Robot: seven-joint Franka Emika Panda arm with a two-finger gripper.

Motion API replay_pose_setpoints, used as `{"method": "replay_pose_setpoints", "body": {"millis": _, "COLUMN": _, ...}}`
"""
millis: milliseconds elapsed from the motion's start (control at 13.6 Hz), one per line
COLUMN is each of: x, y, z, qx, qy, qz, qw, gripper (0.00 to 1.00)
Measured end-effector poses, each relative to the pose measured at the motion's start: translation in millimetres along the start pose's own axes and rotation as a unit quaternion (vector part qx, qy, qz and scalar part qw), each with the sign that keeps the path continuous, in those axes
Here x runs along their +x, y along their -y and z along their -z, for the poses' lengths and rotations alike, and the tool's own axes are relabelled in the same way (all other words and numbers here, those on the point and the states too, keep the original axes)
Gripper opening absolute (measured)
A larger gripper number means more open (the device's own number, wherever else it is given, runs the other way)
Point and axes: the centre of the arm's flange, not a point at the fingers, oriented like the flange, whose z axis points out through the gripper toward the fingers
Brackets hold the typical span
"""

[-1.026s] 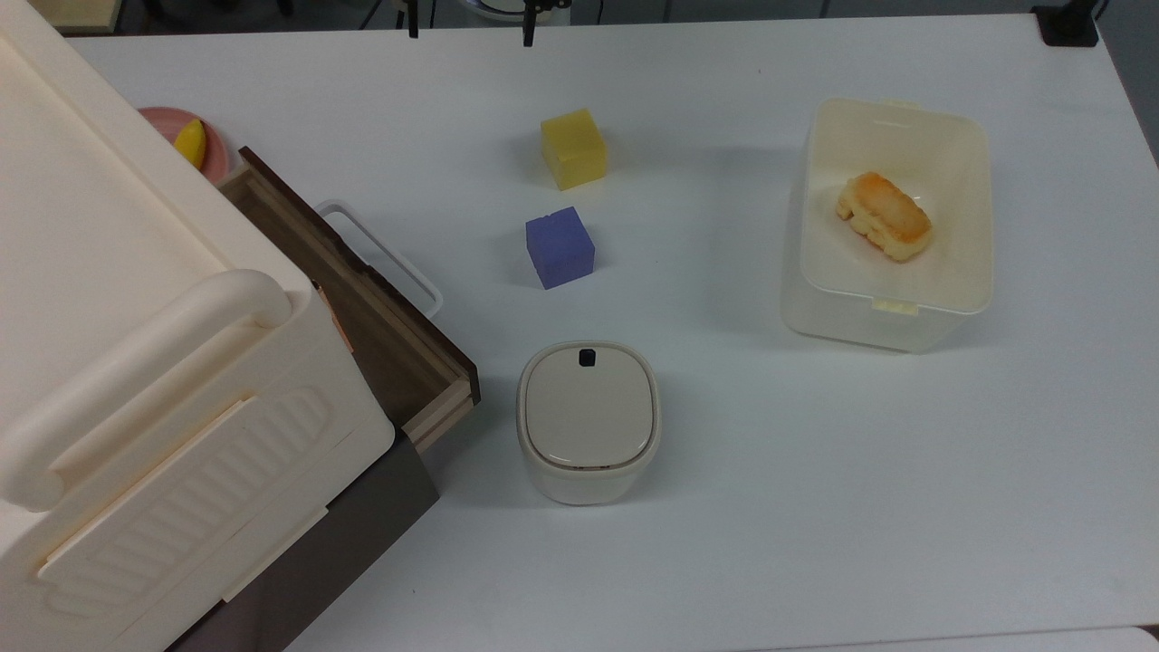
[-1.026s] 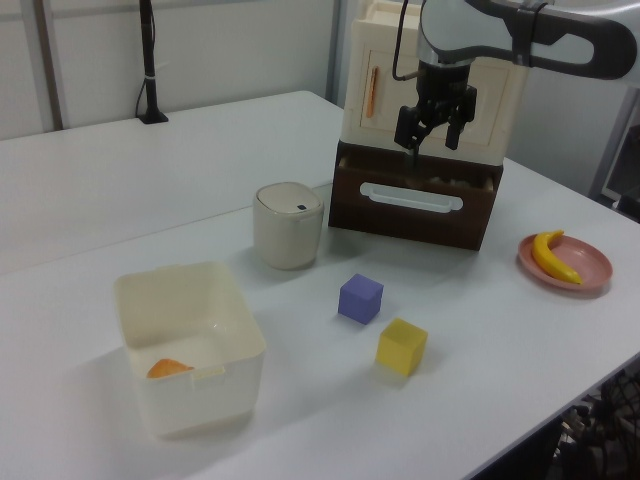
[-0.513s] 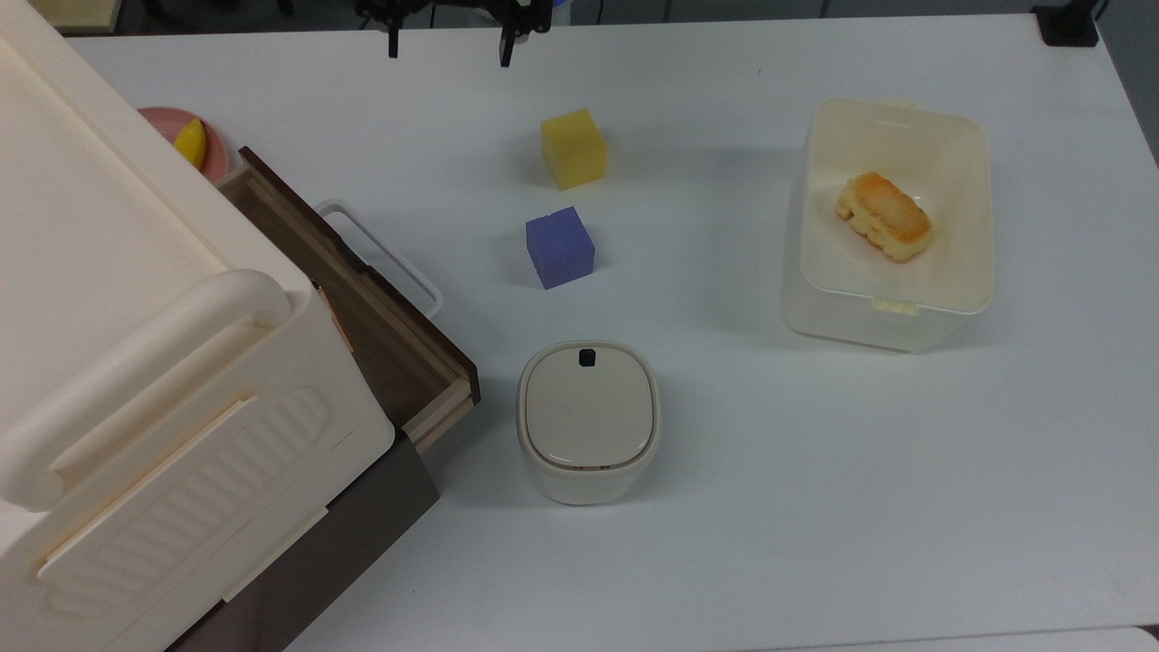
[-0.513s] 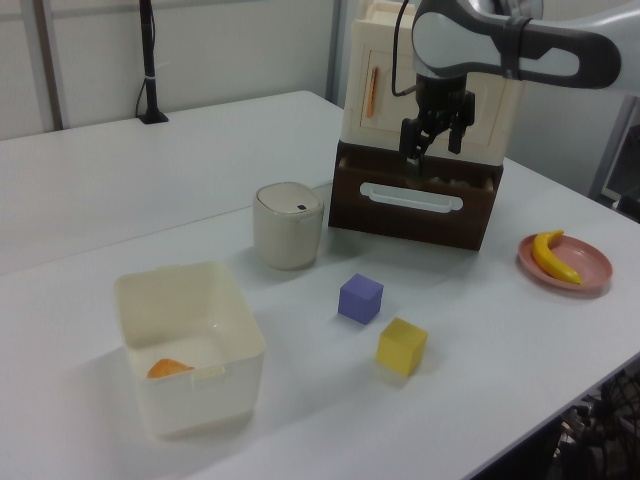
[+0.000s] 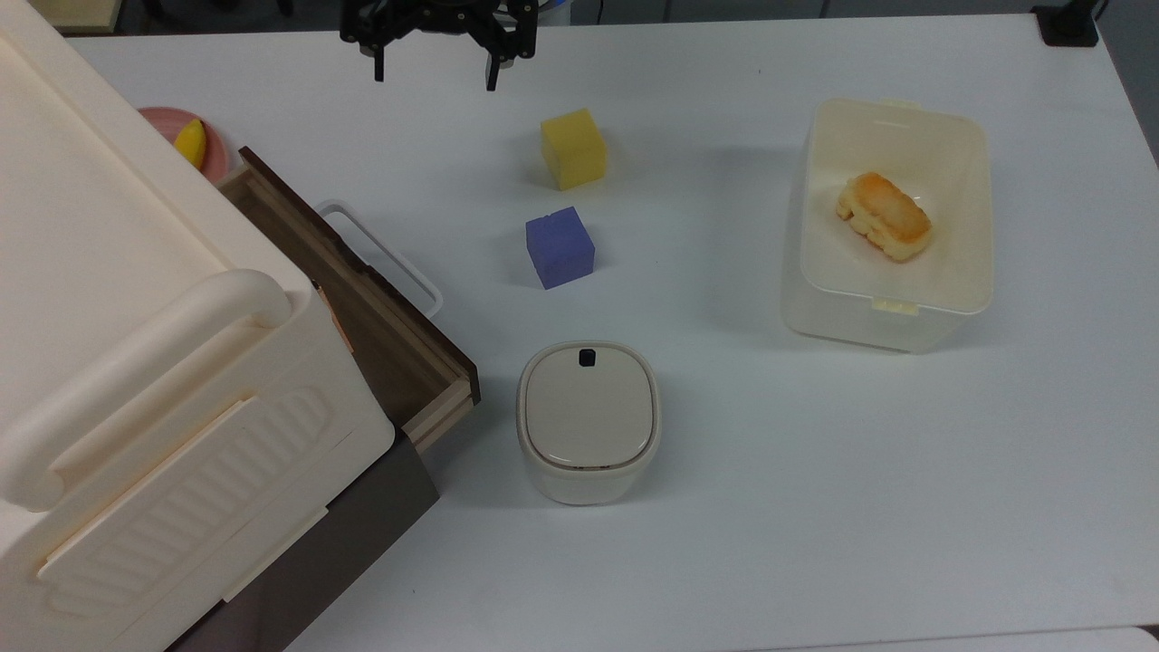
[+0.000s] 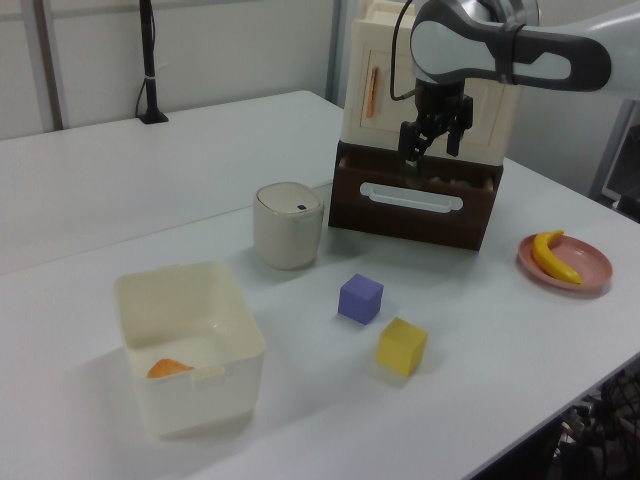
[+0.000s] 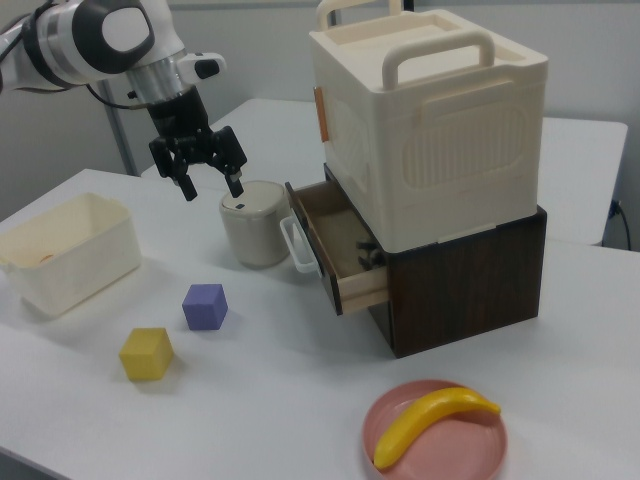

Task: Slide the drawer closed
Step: 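Move the gripper down toward the open drawer's front face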

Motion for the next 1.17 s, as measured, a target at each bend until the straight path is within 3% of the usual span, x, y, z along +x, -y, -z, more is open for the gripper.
{"method": "replay_pose_setpoints", "body": {"millis": 220, "x": 0.4, "y": -0.4, "z": -1.2, "qx": 0.004, "qy": 0.001, "qz": -0.024, "qw": 0.9997, "gripper": 0.98}}
{"method": "replay_pose_setpoints", "body": {"millis": 513, "x": 0.2, "y": -0.9, "z": 1.3, "qx": 0.004, "qy": -0.001, "qz": -0.020, "qw": 0.9998, "gripper": 0.39}}
{"method": "replay_pose_setpoints", "body": {"millis": 733, "x": -0.1, "y": -1.9, "z": 2.1, "qx": 0.029, "qy": -0.003, "qz": -0.013, "qw": 0.9995, "gripper": 0.07}}
{"method": "replay_pose_setpoints", "body": {"millis": 880, "x": -0.2, "y": -6.3, "z": 4.0, "qx": 0.042, "qy": -0.005, "qz": -0.022, "qw": 0.9988, "gripper": 0.01}}
{"method": "replay_pose_setpoints", "body": {"millis": 1026, "x": 4.3, "y": -10.6, "z": 6.5, "qx": 0.048, "qy": -0.022, "qz": -0.092, "qw": 0.9943, "gripper": 0.01}}
{"method": "replay_pose_setpoints", "body": {"millis": 1100, "x": 8.2, "y": -12.7, "z": 8.0, "qx": 0.051, "qy": -0.036, "qz": -0.137, "qw": 0.9885, "gripper": 0.01}}
{"method": "replay_pose_setpoints", "body": {"millis": 1173, "x": 14.1, "y": -18.0, "z": 5.2, "qx": 0.056, "qy": -0.049, "qz": -0.208, "qw": 0.9752, "gripper": 0.01}}
